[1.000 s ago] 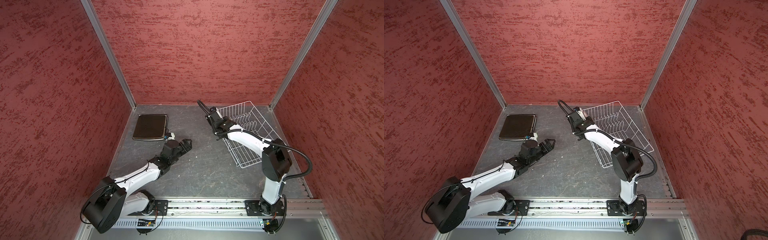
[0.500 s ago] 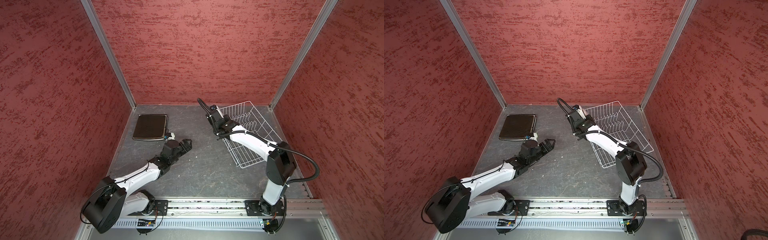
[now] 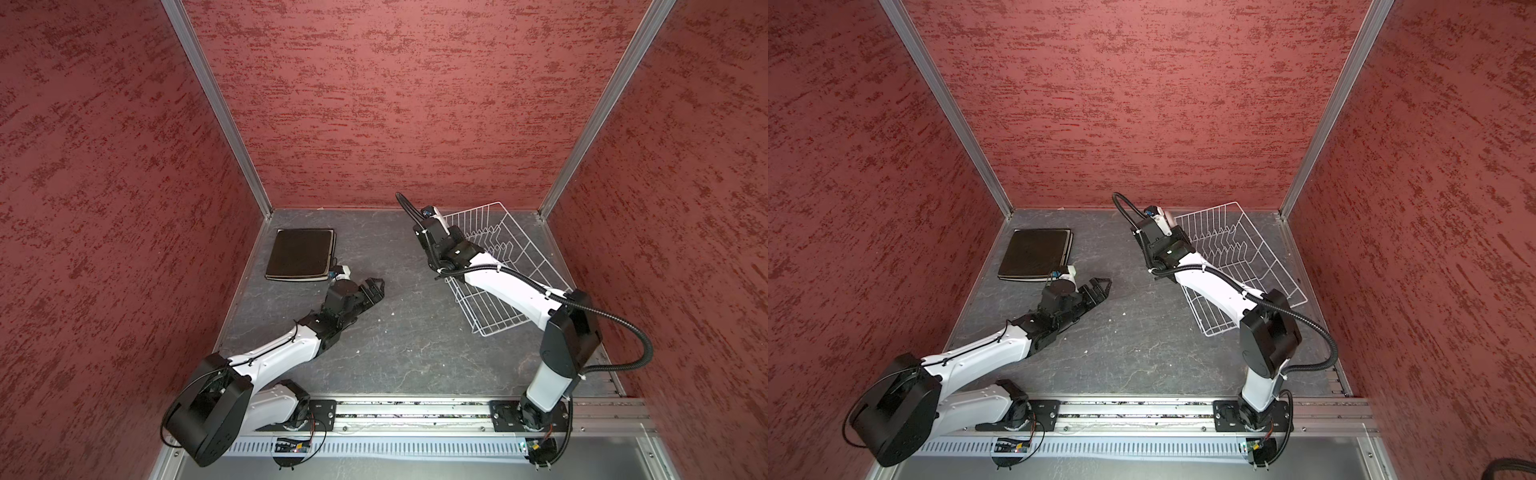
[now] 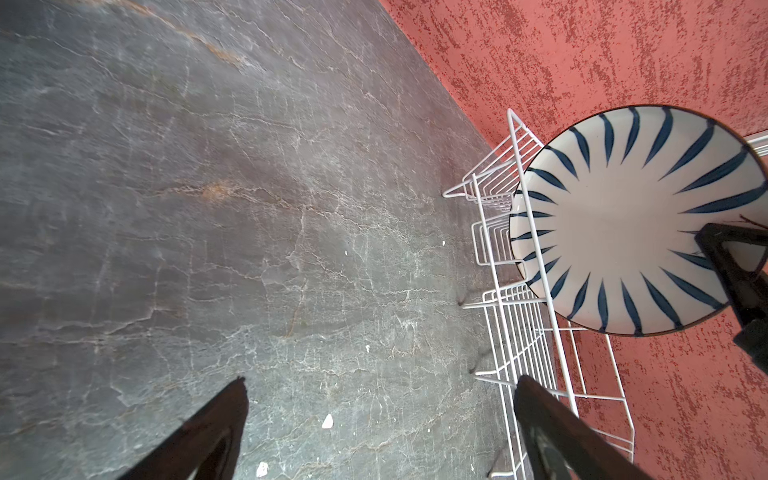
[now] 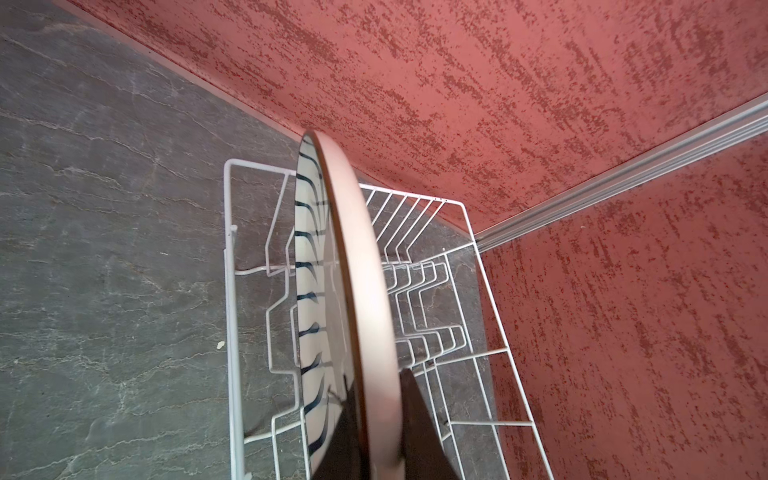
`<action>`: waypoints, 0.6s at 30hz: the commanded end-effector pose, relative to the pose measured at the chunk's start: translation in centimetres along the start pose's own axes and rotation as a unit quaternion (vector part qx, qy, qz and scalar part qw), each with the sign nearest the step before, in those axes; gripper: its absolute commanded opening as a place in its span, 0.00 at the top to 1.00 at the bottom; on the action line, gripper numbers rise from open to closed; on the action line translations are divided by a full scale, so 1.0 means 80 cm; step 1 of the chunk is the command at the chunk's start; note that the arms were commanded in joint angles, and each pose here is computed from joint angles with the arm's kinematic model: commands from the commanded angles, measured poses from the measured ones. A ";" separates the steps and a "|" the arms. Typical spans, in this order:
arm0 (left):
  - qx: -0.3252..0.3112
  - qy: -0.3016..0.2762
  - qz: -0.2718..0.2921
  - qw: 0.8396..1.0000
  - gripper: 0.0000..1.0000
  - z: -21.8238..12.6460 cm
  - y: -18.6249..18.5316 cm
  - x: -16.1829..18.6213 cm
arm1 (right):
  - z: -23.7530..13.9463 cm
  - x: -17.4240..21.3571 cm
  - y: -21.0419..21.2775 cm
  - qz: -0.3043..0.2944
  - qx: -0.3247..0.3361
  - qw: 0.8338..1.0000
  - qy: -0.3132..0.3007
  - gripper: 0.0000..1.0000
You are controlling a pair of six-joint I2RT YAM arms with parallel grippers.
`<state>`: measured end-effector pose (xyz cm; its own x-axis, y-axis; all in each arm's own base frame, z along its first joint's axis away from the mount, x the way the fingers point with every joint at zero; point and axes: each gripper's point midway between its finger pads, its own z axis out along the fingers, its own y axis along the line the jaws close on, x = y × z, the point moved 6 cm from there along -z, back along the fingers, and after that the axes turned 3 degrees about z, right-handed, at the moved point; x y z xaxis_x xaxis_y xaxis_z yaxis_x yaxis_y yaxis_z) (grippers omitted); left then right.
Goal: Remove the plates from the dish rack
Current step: 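Lift the striped plate up out of the rack with the right gripper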
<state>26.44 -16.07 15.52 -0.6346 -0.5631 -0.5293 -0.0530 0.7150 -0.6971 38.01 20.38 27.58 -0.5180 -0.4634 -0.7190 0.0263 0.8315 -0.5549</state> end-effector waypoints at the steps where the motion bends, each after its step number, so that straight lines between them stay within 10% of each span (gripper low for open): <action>1: 0.020 -0.007 0.011 1.000 0.00 -0.003 -0.012 -0.006 | -0.033 -0.038 -0.048 0.067 0.056 0.994 -0.062 1.00; 18: 0.082 -0.008 0.010 0.997 0.00 -0.008 -0.035 -0.023 | -0.102 -0.061 -0.082 0.158 -0.045 0.972 -0.165 1.00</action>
<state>26.86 -16.20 16.59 -0.6339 -0.5664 -0.5266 -0.0005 0.6812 -0.7321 34.51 19.93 33.04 -0.3528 -0.4157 -0.8383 0.0413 0.8881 -0.4578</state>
